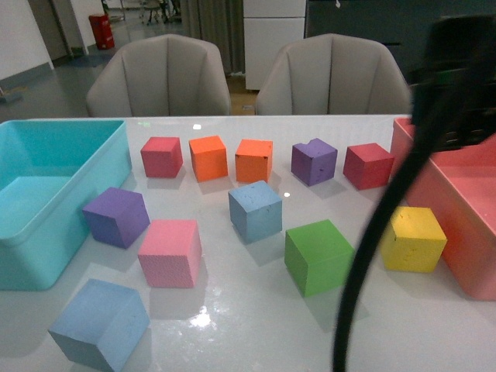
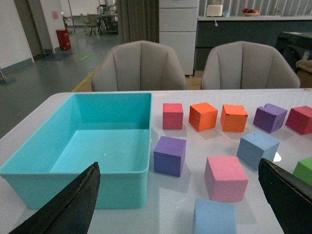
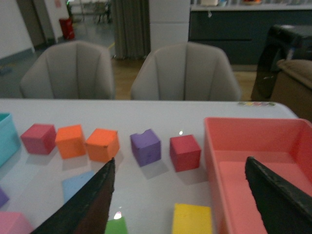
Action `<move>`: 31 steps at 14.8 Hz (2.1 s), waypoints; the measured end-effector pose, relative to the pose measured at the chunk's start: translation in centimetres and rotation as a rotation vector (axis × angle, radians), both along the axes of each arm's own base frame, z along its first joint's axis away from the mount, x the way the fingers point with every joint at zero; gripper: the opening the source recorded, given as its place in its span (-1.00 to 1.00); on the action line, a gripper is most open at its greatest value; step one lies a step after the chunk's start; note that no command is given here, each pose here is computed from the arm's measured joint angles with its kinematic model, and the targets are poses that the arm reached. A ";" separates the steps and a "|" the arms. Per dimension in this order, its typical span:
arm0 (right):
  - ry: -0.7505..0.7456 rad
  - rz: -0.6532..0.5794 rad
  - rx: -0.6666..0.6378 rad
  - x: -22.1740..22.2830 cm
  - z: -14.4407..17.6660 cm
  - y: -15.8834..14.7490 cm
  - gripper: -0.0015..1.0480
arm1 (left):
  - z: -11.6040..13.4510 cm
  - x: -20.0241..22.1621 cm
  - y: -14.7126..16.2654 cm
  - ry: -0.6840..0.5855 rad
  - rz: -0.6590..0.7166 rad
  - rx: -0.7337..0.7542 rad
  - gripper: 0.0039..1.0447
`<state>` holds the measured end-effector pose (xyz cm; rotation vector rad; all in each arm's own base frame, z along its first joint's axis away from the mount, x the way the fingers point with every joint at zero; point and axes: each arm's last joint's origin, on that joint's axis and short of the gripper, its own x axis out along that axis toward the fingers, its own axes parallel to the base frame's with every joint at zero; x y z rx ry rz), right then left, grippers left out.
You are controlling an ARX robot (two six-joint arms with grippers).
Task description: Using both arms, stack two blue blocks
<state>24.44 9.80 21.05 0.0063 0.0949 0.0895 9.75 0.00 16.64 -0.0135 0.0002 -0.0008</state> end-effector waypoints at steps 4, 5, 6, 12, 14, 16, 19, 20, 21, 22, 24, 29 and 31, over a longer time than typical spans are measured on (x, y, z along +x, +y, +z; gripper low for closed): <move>0.012 -0.097 -0.021 -8.6 -2.2 -7.6 -0.31 | 0.0 0.0 0.0 0.000 0.000 0.000 0.88; -0.005 -0.080 -0.009 -10.6 -2.0 -9.0 -0.59 | 0.0 0.0 0.0 0.000 0.001 0.000 0.88; -0.064 -0.117 -0.003 -12.2 -1.6 -9.9 -0.87 | 0.0 0.0 0.0 0.000 0.001 0.000 0.88; -0.099 -0.092 -0.004 -13.5 -2.9 -9.8 -0.96 | 0.0 0.0 0.0 0.000 0.001 0.000 0.88; -0.093 -0.092 -0.004 -13.6 -3.4 -9.8 -0.96 | 0.0 0.0 0.0 0.000 0.001 0.000 0.88; -0.090 -0.090 -0.005 -14.7 -4.4 -9.8 -0.96 | 0.0 0.0 0.0 0.002 0.000 0.000 0.88; -0.103 -0.090 -0.004 -14.7 -4.3 -9.8 -0.96 | 0.0 0.0 0.0 0.001 0.001 0.000 0.88; -0.100 -0.090 -0.004 -14.7 -4.3 -9.8 -0.76 | 0.0 0.0 0.0 0.000 0.001 0.000 0.88; -0.100 -0.090 -0.004 -14.7 -4.3 -9.8 -0.48 | 0.0 0.0 0.0 0.000 0.001 0.000 0.88; -0.100 -0.090 -0.004 -14.7 -4.3 -9.8 -0.23 | 0.0 0.0 0.0 0.000 0.001 0.000 0.88; -0.100 -0.090 -0.004 -14.7 -4.3 -9.8 0.26 | 0.0 0.0 0.0 0.000 0.001 0.000 0.88; -0.100 -0.089 -0.004 -14.7 -4.3 -9.8 0.86 | 0.0 0.2 -0.1 0.286 -0.078 -0.023 0.88; -0.100 -0.090 -0.004 -14.7 -4.3 -9.8 0.86 | 0.3 0.7 -0.4 0.335 -0.099 -0.028 0.88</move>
